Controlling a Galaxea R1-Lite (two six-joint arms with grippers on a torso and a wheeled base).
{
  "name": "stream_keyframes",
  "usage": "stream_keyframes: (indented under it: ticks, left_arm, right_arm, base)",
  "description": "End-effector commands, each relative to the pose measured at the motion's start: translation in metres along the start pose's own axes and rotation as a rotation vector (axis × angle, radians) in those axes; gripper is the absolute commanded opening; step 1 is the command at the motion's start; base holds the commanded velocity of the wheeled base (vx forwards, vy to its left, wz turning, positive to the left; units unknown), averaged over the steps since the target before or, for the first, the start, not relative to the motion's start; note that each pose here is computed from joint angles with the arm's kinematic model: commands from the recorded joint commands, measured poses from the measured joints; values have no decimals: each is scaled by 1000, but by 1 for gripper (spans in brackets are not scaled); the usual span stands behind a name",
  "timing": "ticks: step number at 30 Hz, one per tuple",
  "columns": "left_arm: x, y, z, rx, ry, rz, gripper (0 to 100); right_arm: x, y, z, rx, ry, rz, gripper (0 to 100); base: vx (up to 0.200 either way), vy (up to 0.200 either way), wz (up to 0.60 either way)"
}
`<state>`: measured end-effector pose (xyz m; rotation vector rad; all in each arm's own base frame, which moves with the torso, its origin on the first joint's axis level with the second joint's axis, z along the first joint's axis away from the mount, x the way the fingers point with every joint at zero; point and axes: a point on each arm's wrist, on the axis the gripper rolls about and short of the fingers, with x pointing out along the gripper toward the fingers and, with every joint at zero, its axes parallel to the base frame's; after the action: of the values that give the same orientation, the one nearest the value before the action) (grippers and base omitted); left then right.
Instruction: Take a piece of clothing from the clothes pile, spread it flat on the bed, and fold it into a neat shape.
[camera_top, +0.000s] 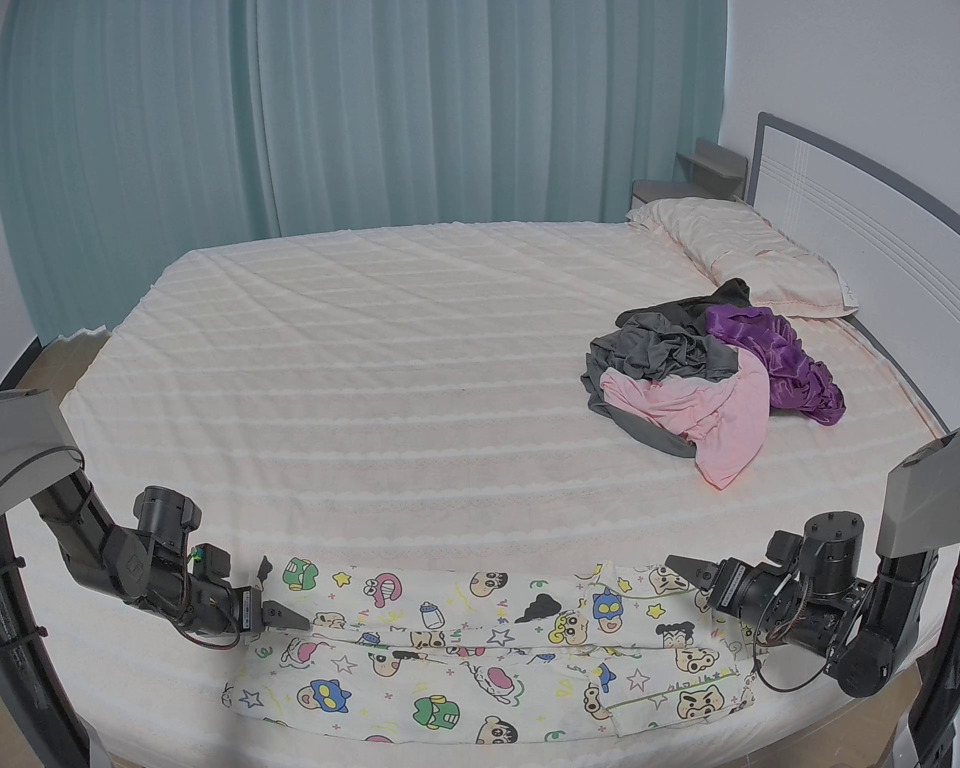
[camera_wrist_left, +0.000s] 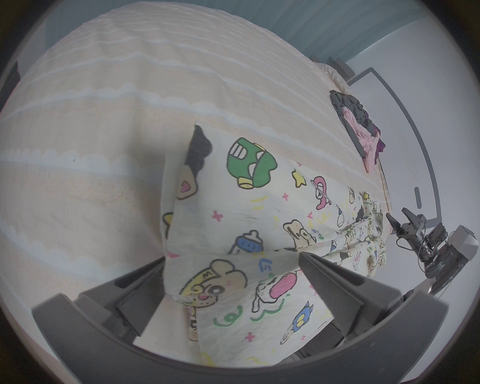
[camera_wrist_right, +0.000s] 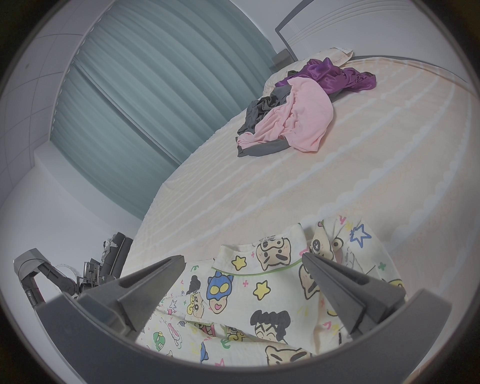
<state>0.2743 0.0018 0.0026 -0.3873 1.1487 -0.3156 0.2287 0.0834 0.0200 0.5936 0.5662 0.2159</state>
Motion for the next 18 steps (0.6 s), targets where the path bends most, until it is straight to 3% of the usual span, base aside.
stream_keyframes:
  ticks: [1,8,18]
  left_arm:
    - [2,-2,0,3,9,-10,0]
    - [-3,-2,-6,-4,15,-2,0]
    - [-33,-12,-3,22,-75,6,0]
  right_arm:
    - [0,0,0,0,-2,2,100]
    - [1,0,0,2,-1,1,100]
    - [-1,-2,3,8,-16,-3,100]
  base:
    - [0,0,0]
    - [0,0,0]
    - [0,0,0]
